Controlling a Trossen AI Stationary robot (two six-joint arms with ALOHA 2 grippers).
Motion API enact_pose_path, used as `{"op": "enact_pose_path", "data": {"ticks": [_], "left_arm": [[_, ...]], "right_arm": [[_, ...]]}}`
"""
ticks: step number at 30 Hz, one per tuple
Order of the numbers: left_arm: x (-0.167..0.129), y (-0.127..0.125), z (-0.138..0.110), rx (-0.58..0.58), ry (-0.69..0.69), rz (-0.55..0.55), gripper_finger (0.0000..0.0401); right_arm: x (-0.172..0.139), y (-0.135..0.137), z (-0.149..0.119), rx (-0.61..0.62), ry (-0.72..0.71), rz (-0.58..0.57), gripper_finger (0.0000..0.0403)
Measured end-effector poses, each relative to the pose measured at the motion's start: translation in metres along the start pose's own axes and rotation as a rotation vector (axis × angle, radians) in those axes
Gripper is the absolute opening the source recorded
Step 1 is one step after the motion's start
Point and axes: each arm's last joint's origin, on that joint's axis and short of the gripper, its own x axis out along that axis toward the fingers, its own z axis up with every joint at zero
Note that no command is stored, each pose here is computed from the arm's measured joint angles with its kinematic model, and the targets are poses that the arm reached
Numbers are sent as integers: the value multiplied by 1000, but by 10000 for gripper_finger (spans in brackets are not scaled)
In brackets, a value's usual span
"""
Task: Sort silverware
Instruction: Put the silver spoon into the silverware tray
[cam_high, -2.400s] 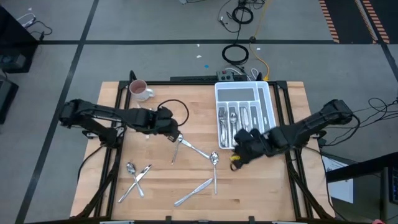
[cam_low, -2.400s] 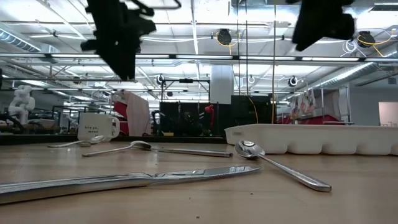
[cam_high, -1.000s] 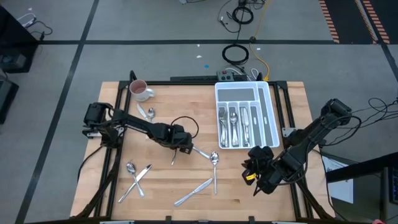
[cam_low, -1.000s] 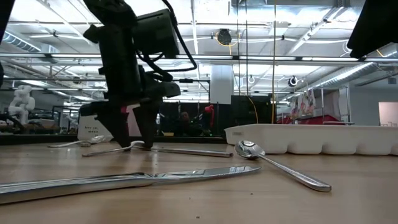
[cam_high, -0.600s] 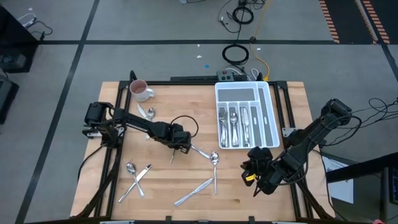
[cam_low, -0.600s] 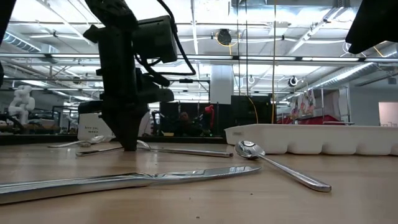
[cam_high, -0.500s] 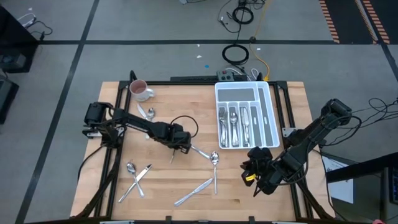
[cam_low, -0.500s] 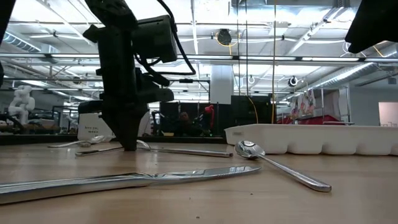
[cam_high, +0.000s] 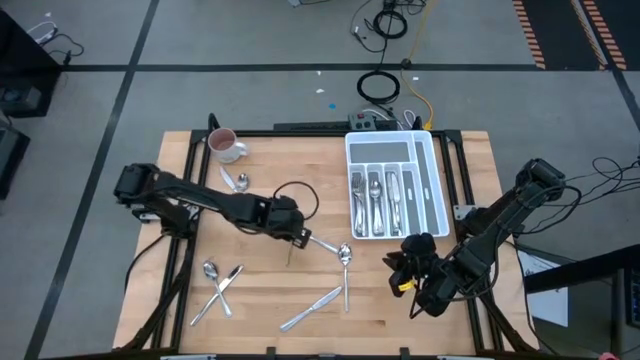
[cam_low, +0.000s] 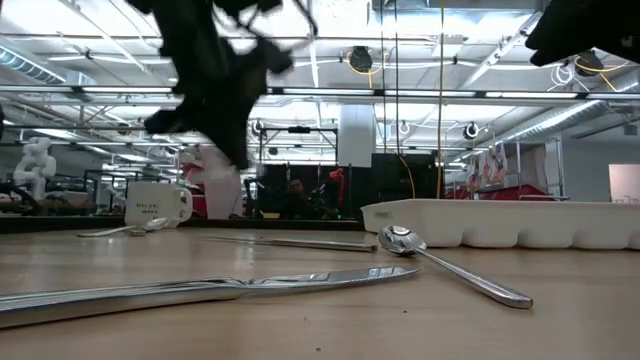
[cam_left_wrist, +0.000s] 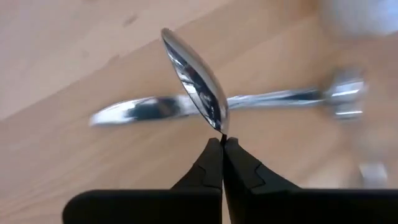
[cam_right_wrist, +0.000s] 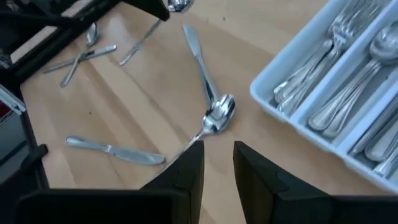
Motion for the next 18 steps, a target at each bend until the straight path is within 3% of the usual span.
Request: {"op": "enact_pose_path", "data": {"ticks": [4, 7, 12, 18], "left_arm": [[-36, -18, 6, 25, -85, -259, 1], [-57, -32, 11, 77, -112, -487, 1], [-81, -52, 15, 205, -71, -852, 1], [-107, -71, 20, 300, -35, -1275, 1]], "right_arm": [[0, -1, 2, -58, -68, -12, 75], [3, -1, 7, -167, -140, -35, 77], [8, 0, 18, -349, -241, -80, 101], [4, 10, 35, -522, -462, -137, 136]]}}
